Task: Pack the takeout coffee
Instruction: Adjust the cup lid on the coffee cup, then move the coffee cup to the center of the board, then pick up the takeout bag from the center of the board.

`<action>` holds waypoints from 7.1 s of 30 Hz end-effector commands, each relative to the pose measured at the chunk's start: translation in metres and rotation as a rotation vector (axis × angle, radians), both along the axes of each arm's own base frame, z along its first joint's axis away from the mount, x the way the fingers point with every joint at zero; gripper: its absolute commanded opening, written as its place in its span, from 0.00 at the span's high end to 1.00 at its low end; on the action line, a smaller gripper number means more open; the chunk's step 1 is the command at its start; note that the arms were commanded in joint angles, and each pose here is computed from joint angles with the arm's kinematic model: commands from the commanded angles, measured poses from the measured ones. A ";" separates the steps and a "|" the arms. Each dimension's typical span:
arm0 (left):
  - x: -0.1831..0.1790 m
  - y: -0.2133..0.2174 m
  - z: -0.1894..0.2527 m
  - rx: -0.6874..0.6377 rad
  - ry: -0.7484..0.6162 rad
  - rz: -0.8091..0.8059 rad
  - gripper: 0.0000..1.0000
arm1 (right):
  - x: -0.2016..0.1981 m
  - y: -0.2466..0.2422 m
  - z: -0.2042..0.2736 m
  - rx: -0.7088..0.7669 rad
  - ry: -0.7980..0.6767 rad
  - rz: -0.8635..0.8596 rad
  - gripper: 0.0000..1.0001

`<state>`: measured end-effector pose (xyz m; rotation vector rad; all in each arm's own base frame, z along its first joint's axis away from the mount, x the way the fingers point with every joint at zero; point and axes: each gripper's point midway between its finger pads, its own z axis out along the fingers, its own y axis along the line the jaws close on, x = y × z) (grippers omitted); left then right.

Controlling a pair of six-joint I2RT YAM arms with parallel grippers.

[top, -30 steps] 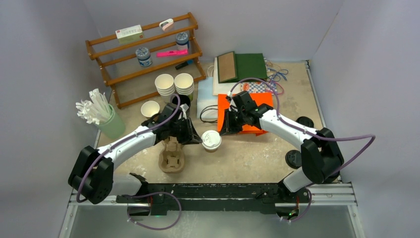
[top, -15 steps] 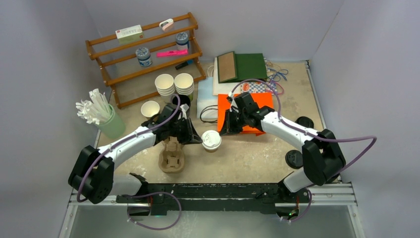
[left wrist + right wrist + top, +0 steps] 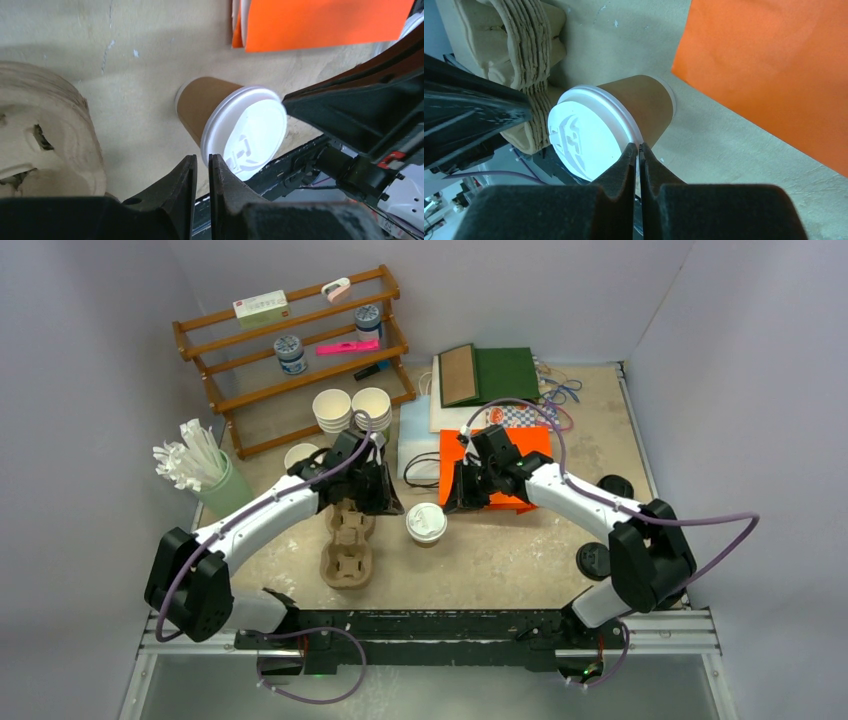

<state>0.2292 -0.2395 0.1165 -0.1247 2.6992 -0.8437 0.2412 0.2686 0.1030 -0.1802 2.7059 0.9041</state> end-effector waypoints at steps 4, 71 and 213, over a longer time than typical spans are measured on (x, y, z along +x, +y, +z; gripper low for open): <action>0.019 0.009 0.036 0.075 -0.109 -0.017 0.79 | 0.004 -0.021 -0.001 -0.155 0.010 -0.046 0.91; 0.001 -0.063 -0.011 0.575 -0.226 -0.400 0.02 | 0.013 -0.128 0.101 -0.283 -0.349 -0.499 0.01; 0.010 -0.082 0.089 -0.336 0.039 -0.172 0.09 | 0.006 0.005 0.213 0.118 -0.691 0.032 1.00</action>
